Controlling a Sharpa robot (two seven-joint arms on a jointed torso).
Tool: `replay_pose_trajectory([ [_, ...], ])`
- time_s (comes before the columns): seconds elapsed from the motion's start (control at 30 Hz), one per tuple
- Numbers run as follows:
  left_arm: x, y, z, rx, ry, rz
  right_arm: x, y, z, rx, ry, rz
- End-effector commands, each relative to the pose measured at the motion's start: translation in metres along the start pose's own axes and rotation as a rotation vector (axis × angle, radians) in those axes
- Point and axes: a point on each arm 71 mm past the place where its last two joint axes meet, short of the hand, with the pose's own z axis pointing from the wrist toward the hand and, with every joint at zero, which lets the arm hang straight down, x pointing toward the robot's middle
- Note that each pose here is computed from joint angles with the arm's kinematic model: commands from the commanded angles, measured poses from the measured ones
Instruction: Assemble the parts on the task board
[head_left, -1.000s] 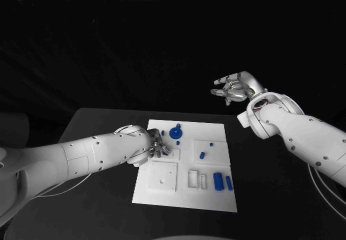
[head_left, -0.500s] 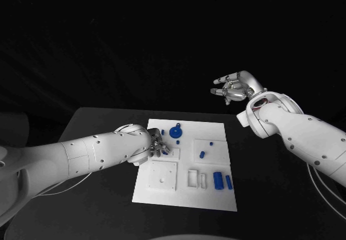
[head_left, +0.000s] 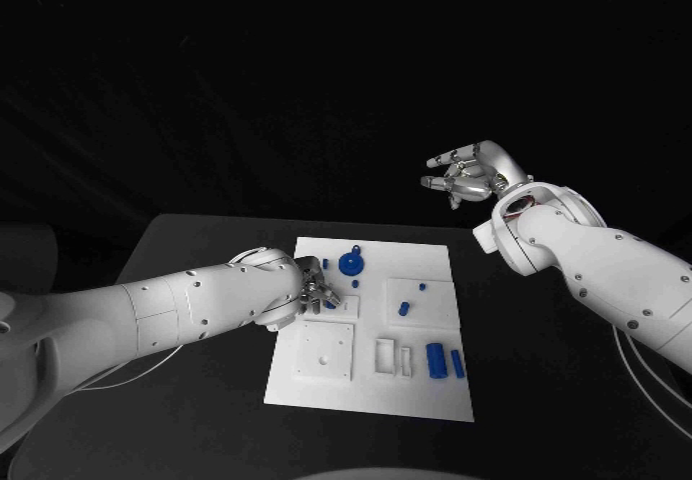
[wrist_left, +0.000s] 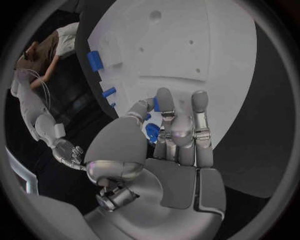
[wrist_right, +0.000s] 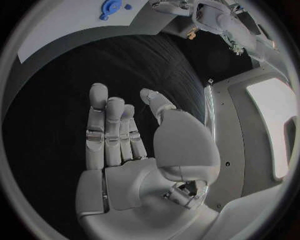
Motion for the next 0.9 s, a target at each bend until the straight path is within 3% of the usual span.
replay_pose_trajectory([
  [0.03, 0.0045, 0.0024, 0.0009, -0.015, 0.014, 0.017, 0.0012, 0.0007, 0.0001, -0.007, 0.009, -0.009],
  [0.9, 0.0059, -0.0008, 0.0050, -0.027, 0.053, 0.044, 0.0045, -0.0011, 0.0000, -0.003, 0.017, -0.011],
])
